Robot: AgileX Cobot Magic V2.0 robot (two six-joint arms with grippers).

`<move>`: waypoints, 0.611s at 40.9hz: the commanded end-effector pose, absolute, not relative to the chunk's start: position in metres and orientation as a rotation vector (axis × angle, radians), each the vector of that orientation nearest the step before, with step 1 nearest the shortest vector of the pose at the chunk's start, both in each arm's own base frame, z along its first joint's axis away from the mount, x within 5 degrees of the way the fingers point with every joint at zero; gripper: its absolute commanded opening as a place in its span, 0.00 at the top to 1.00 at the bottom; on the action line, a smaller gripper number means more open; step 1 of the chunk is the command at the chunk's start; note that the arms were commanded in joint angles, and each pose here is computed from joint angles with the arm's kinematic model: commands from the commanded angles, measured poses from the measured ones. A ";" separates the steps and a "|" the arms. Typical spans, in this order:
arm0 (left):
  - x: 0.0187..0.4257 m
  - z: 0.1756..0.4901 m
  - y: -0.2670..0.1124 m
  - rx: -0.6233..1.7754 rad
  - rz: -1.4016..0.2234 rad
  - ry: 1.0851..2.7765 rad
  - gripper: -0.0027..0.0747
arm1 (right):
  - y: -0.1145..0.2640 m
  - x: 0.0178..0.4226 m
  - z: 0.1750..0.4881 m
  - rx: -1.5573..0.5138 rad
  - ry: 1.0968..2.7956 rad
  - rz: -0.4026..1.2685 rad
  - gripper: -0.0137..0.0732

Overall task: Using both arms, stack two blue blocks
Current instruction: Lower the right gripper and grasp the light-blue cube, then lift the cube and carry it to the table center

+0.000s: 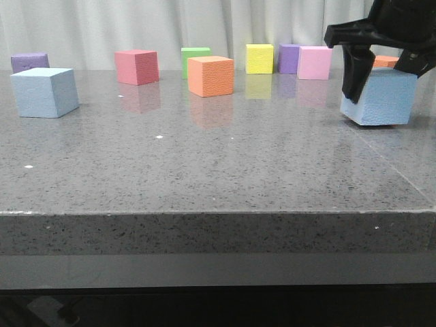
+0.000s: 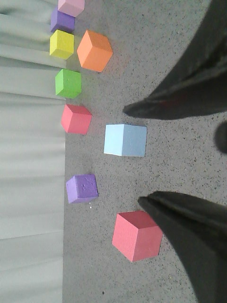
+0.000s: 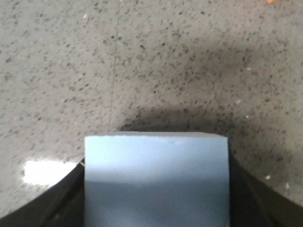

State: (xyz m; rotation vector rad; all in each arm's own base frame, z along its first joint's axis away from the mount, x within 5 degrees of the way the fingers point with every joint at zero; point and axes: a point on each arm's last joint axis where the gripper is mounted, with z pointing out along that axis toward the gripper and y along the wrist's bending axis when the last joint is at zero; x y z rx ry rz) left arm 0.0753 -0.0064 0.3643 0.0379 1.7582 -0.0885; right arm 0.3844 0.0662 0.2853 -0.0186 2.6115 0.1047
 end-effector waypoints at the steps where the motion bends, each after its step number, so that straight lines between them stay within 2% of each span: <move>1: 0.078 0.378 -0.006 0.031 -0.089 1.667 0.52 | 0.076 0.369 0.333 -0.040 2.481 0.165 0.42; 7: 0.078 0.378 -0.006 0.031 -0.089 1.667 0.52 | 0.101 0.354 0.343 -0.041 2.491 0.232 0.42; 15: 0.078 0.378 -0.006 0.031 -0.089 1.667 0.52 | 0.152 0.339 0.342 -0.060 2.490 0.319 0.42; 25: 0.078 0.378 -0.006 0.031 -0.089 1.667 0.52 | 0.192 0.326 0.344 -0.046 2.431 0.314 0.42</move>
